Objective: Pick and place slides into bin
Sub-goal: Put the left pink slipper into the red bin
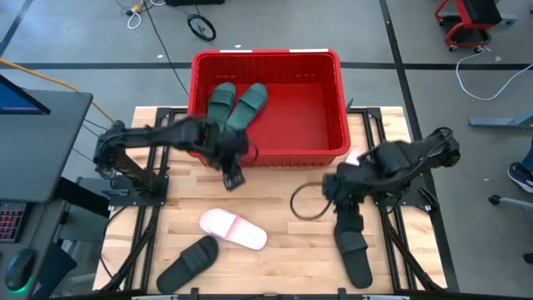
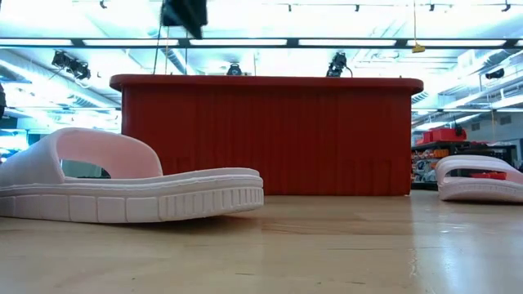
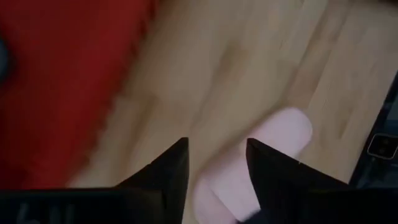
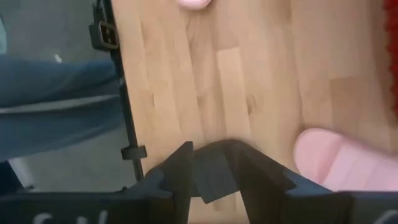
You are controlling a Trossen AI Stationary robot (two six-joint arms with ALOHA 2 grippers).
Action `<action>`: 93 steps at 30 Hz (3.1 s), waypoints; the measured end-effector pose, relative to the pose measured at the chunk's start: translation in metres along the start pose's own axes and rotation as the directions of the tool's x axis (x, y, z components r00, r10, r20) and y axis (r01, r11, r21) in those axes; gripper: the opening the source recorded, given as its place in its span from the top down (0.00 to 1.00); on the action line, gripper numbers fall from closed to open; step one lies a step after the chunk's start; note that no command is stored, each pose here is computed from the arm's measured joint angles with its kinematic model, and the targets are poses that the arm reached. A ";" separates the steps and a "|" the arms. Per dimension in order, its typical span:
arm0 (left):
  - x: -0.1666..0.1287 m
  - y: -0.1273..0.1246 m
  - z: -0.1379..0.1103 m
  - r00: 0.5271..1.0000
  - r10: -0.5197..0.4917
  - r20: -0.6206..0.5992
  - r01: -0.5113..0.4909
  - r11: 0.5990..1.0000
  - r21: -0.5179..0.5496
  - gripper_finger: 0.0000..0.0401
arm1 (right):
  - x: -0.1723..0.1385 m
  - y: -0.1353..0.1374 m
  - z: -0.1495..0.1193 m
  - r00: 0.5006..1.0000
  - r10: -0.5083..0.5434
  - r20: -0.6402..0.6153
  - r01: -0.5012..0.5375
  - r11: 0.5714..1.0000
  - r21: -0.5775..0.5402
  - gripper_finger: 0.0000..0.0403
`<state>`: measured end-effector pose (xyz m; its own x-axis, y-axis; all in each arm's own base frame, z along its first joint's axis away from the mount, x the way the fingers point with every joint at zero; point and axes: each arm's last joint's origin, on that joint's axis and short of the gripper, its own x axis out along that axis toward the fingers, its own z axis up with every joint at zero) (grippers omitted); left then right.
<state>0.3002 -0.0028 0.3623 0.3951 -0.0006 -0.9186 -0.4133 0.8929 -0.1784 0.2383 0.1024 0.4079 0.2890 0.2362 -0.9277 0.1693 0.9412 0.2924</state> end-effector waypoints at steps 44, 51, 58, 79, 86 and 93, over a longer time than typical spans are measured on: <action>0.150 -0.076 -0.120 0.978 0.064 -0.198 -0.126 0.940 -0.318 0.64 | 0.007 0.007 0.014 0.990 0.021 0.138 -0.017 0.999 -0.031 0.68; 0.145 -0.064 -0.132 0.931 0.197 -0.307 -0.287 0.916 -0.280 0.71 | 0.007 0.006 0.014 0.990 0.021 0.139 -0.016 0.999 -0.042 0.68; 0.144 -0.059 -0.134 0.911 0.235 -0.339 -0.334 0.903 -0.271 0.71 | 0.007 0.006 0.014 0.990 0.021 0.139 -0.012 0.998 -0.065 0.68; 0.135 -0.047 -0.141 0.832 0.380 -0.404 -0.488 0.848 -0.209 0.97 | 0.007 0.006 0.014 0.989 0.006 0.150 0.015 0.991 -0.136 0.68; 0.126 -0.055 -0.130 0.858 0.344 -0.381 -0.438 0.878 -0.194 0.99 | 0.007 0.006 0.014 0.989 0.006 0.150 0.020 0.985 -0.173 0.68; 0.065 -0.093 -0.083 0.964 0.147 -0.221 -0.193 0.960 -0.204 0.99 | 0.007 0.003 0.016 0.978 -0.062 0.198 0.094 0.983 -0.155 0.68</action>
<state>0.2963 -0.1233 0.2904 0.1389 0.0312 -0.9898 -0.6404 0.7652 -0.0658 0.2558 0.1028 0.4063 0.4592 0.1247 -0.8795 0.0477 0.9852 0.1646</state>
